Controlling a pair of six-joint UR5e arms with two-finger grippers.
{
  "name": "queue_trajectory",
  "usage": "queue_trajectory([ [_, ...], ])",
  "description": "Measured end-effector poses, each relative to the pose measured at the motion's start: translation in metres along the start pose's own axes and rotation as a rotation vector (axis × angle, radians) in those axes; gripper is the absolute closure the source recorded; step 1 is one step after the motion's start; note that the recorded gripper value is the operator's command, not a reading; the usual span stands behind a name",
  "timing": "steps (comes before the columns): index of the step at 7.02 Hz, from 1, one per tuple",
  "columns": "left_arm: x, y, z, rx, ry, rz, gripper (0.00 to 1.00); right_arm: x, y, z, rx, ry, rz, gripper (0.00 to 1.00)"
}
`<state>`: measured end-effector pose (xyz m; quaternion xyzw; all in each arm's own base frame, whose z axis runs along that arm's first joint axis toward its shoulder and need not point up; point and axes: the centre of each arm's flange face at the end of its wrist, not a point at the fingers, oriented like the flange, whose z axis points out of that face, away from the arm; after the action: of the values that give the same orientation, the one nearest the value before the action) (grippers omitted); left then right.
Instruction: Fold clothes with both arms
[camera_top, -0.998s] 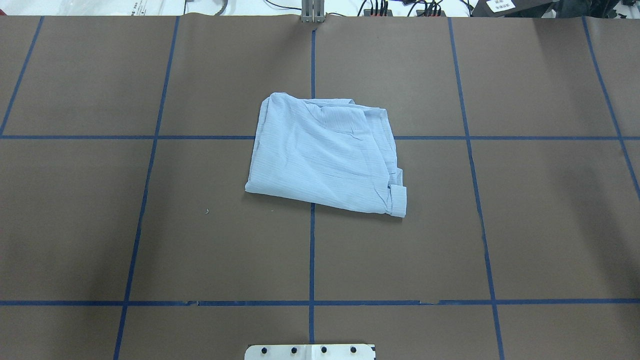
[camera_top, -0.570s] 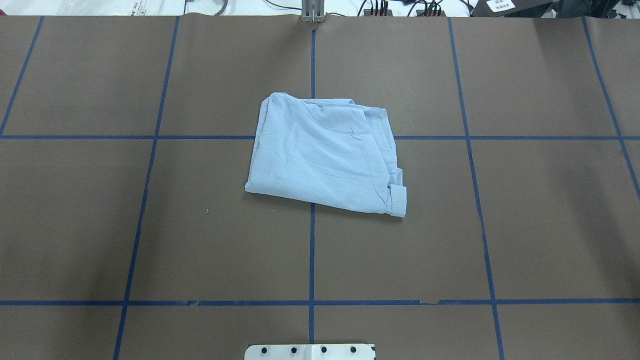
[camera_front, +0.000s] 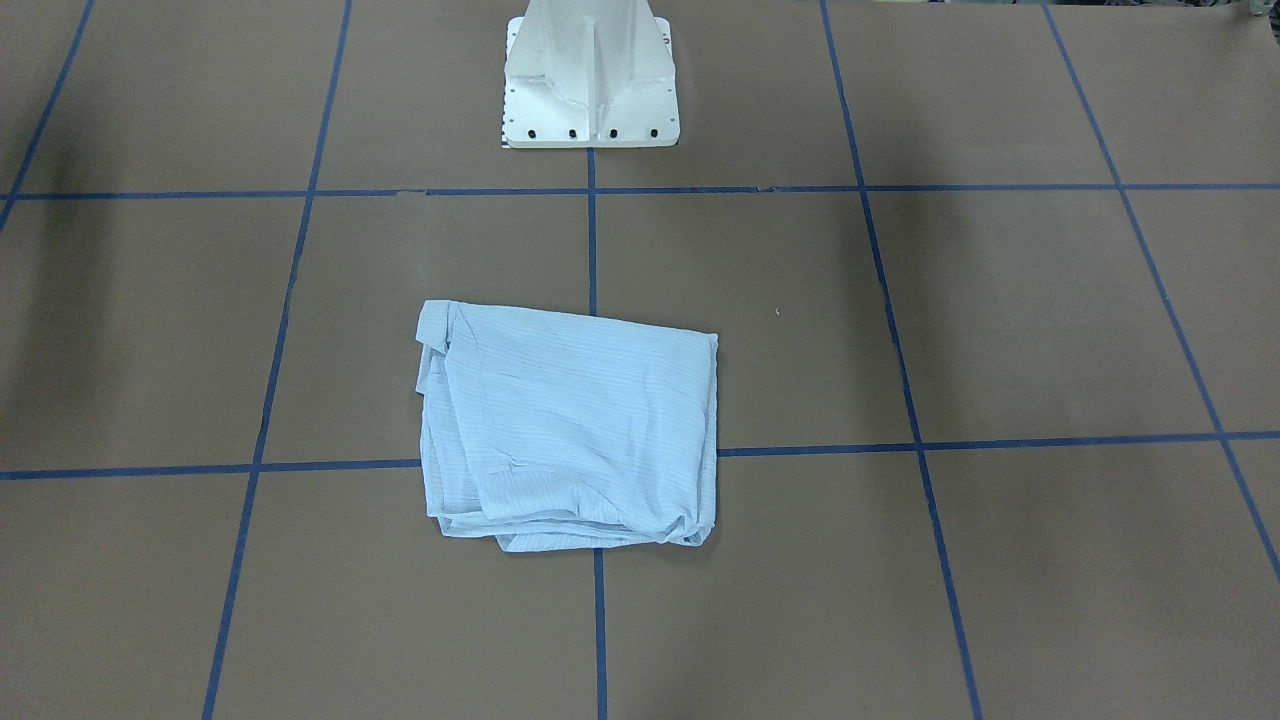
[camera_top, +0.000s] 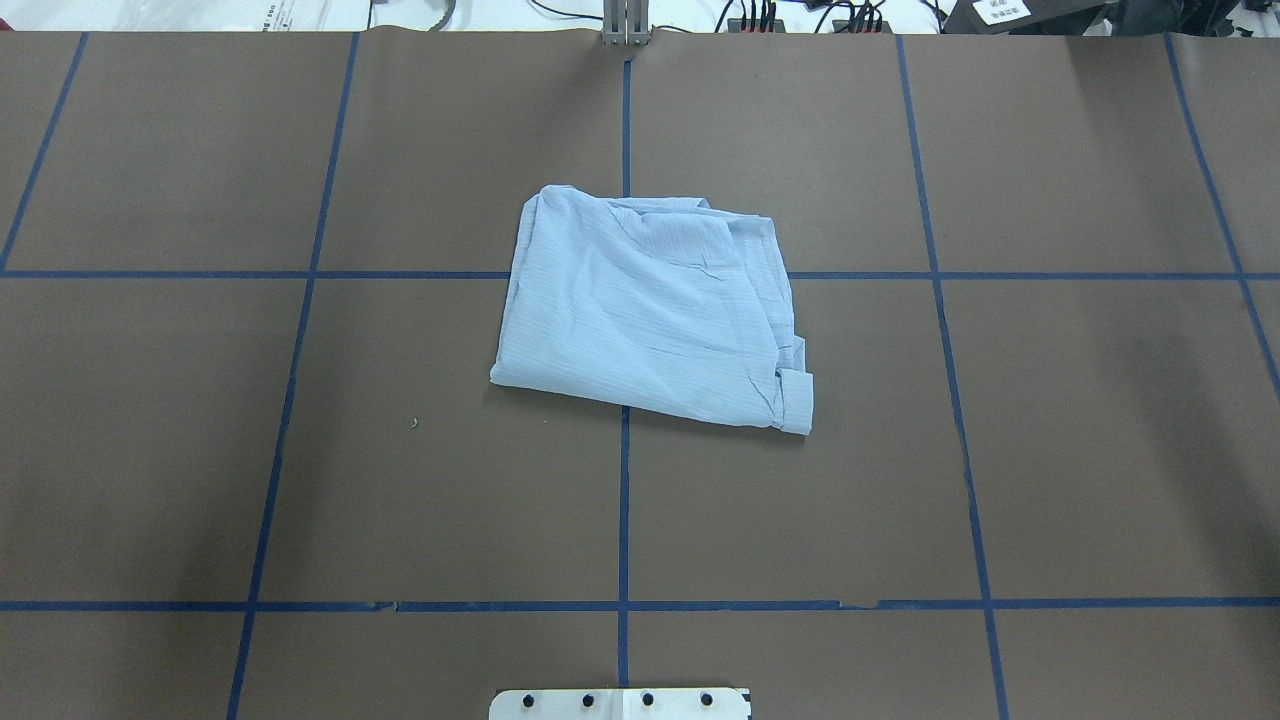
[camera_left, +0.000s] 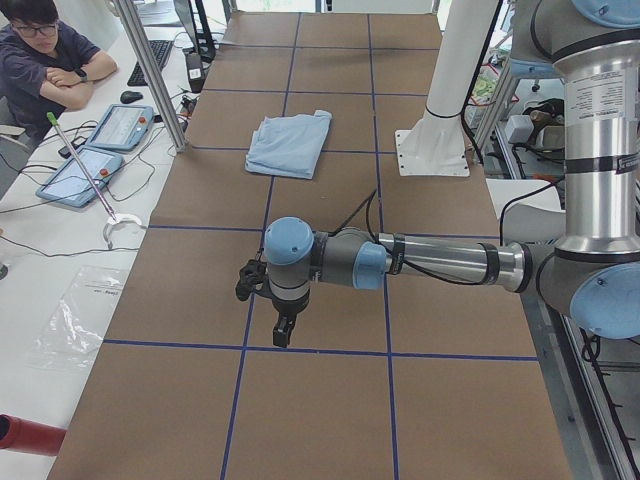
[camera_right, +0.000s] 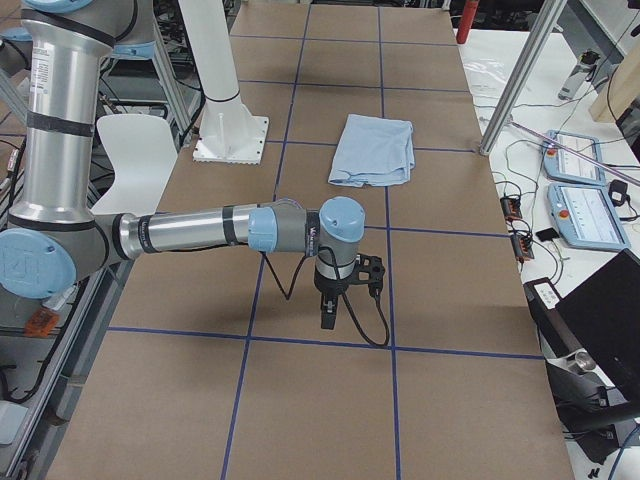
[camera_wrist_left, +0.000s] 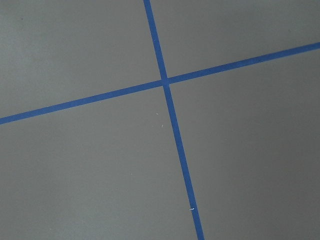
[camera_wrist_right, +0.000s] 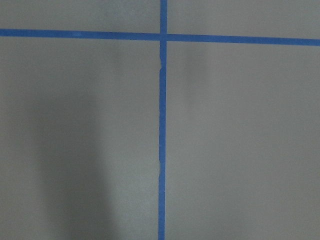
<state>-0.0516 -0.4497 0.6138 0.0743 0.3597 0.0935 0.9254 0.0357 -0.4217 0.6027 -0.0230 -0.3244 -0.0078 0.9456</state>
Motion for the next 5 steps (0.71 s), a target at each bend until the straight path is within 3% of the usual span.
queue_trajectory([
  [5,-0.0013,0.001,0.0014,-0.003,-0.001,-0.002,0.0,0.0026,-0.0035,0.0037,0.019,-0.001,-0.012,0.0],
])
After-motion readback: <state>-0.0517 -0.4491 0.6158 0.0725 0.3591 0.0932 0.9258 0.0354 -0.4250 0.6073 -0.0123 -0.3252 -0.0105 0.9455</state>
